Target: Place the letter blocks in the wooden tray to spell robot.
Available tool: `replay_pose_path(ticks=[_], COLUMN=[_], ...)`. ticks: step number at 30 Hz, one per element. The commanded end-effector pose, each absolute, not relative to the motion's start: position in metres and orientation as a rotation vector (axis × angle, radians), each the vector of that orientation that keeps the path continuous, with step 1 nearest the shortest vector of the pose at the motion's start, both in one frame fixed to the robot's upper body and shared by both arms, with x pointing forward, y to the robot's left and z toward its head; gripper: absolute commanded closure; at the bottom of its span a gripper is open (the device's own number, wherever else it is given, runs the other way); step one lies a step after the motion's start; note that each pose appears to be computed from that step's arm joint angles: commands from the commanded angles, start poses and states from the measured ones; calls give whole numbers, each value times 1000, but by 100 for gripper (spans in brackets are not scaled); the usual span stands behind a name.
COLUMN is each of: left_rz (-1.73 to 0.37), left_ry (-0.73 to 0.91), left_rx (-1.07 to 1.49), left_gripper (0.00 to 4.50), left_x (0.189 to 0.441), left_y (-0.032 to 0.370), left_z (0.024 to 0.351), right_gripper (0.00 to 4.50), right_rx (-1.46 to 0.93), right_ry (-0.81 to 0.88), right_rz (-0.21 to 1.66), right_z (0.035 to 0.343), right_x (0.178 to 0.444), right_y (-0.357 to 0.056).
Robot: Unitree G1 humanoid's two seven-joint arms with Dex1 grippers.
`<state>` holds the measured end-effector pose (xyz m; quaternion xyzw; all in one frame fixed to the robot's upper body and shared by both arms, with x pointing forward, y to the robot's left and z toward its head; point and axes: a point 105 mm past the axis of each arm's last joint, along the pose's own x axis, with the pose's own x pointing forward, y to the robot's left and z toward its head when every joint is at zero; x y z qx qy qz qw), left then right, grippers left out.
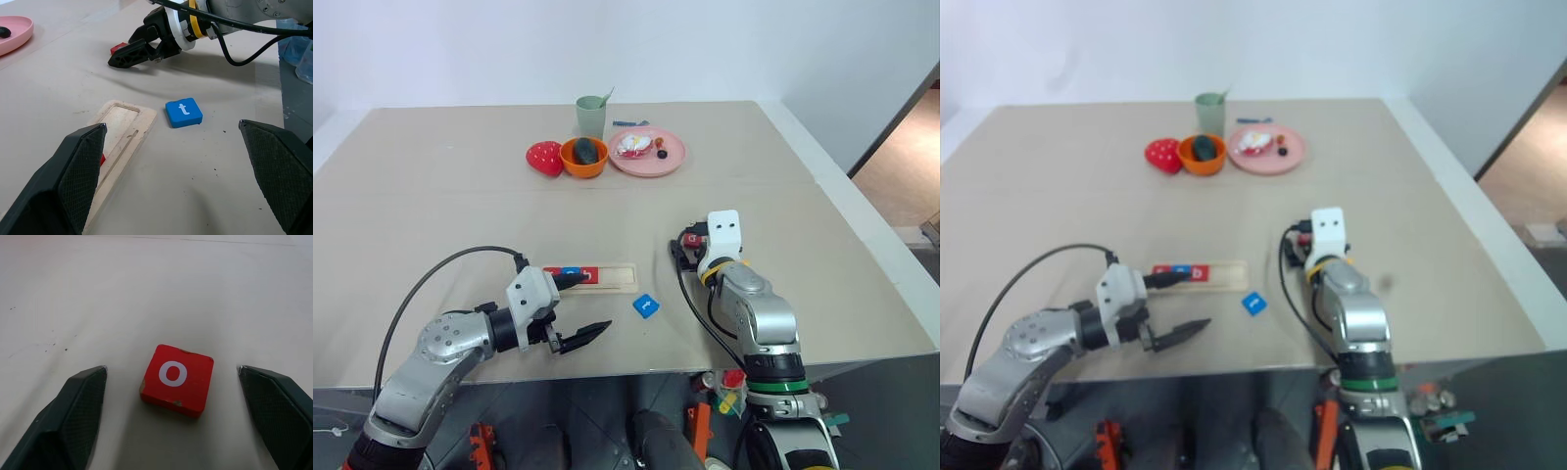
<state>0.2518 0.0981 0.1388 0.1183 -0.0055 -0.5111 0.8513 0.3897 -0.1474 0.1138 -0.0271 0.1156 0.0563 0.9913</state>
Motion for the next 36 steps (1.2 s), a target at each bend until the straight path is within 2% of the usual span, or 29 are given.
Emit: replay_pose_path(ticks=[1, 5, 7, 11, 15, 21, 31, 32, 34, 36], left_rz=[-1087, -1086, -1083, -1081, -1081, -1089, -1105, -1106, -1111, -1116], left_ry=[-49, -43, -41, -33, -21, -3, -8, -7, -7, -9], left_rx=[280, 285, 286, 290, 298, 313, 277, 263, 254, 255], left_gripper=[0, 0, 0, 0, 0, 0, 0, 0, 0, 0], left_x=[248, 248, 249, 248, 246, 245, 245, 245, 245, 245], left_y=[95, 96, 97, 98, 100, 102, 102, 101, 100, 99], left_z=[146, 145, 145, 143, 140, 136, 138, 139, 139, 139], right_gripper=[155, 299, 331, 331, 331, 331, 331, 281, 217, 135], right_rx=[-26, -17, -28, -64, -107, -114, -84, -85, -73, -72], right_ry=[254, 262, 263, 277, 320, 365, 421, 420, 408, 366], right_rz=[77, 87, 93, 156, 296, 372, 368, 367, 363, 371], right_z=[107, 102, 101, 100, 98, 103, 95, 95, 98, 109], right_x=[390, 388, 386, 372, 339, 302, 298, 298, 300, 302], right_y=[-155, -149, -148, -142, -127, -108, -104, -104, -106, -107])
